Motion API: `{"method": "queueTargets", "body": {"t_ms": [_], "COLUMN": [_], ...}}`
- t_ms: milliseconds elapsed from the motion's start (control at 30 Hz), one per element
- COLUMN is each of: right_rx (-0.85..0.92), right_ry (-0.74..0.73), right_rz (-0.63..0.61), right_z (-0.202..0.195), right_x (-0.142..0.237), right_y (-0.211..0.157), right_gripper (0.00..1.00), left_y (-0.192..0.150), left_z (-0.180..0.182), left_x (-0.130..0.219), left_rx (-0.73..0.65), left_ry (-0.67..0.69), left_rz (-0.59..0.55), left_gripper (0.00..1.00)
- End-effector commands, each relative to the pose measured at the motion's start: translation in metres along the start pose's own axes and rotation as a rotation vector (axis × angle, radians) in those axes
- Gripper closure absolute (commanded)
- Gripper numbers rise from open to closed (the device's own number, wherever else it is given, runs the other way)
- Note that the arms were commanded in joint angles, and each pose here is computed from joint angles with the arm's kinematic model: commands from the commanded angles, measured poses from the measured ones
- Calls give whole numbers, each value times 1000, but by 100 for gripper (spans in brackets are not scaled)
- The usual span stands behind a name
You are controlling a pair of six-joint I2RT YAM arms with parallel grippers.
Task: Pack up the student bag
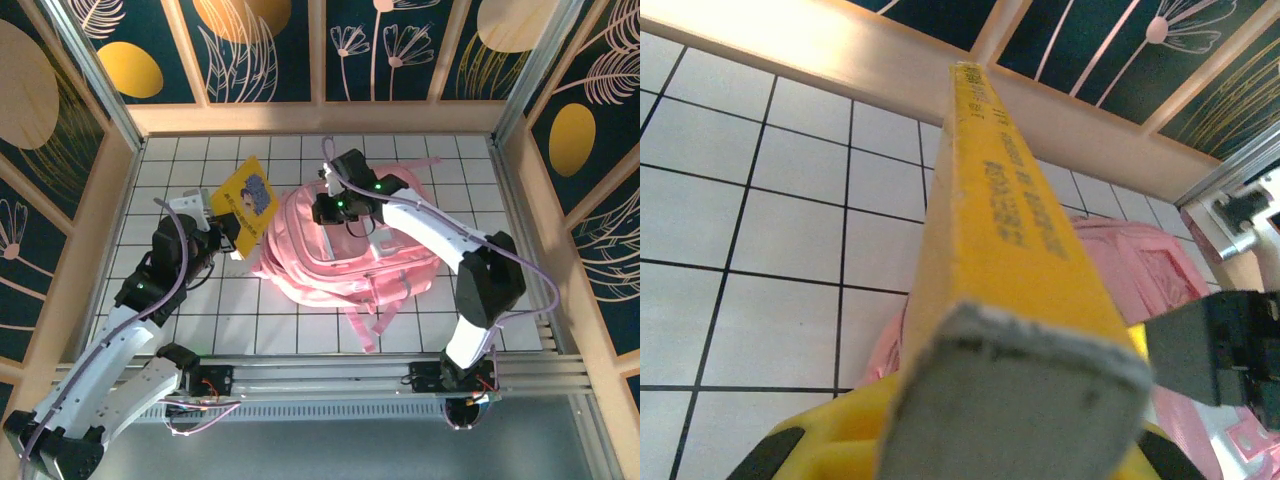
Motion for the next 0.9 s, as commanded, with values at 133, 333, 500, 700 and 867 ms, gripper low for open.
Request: {"method": "queueTargets", "body": {"t_ms": [133,333,500,700,867], "right_rx": [-23,-54,-85,-97,-80], "right_ry": [-56,-31,38,91,126], "right_rz": [64,65,88,96,91], "right_z": [-20,-19,-16,-15,-8], "right_x": [-10,-15,-14,-10,-10], "right_y": [-30,-38,-52,-64,-65], "right_gripper": [98,83,70,71,76], "left_y": [20,16,11,5,3], "left_z": [-9,-10,-9,-9,-8], "left_x": [12,15,17,14,12], "left_rx": [60,71,70,75,78], "left_ry": [-62,-74,-76,-81,-79], "left_rz": [-96,-83,-72,-61,-59], "left_gripper": [100,100,100,100,100]}}
Point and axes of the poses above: each hand's point on the last joint's axis, 136 mm out from that joint toward the fingers, its own x axis back along the fingers, its own z axis along the line the jaws close on, y = z × x, the point moved 1 cm from there along x, back along the fingers, and after that the axes turned 13 degrees about -x, right-handed, at the moved point
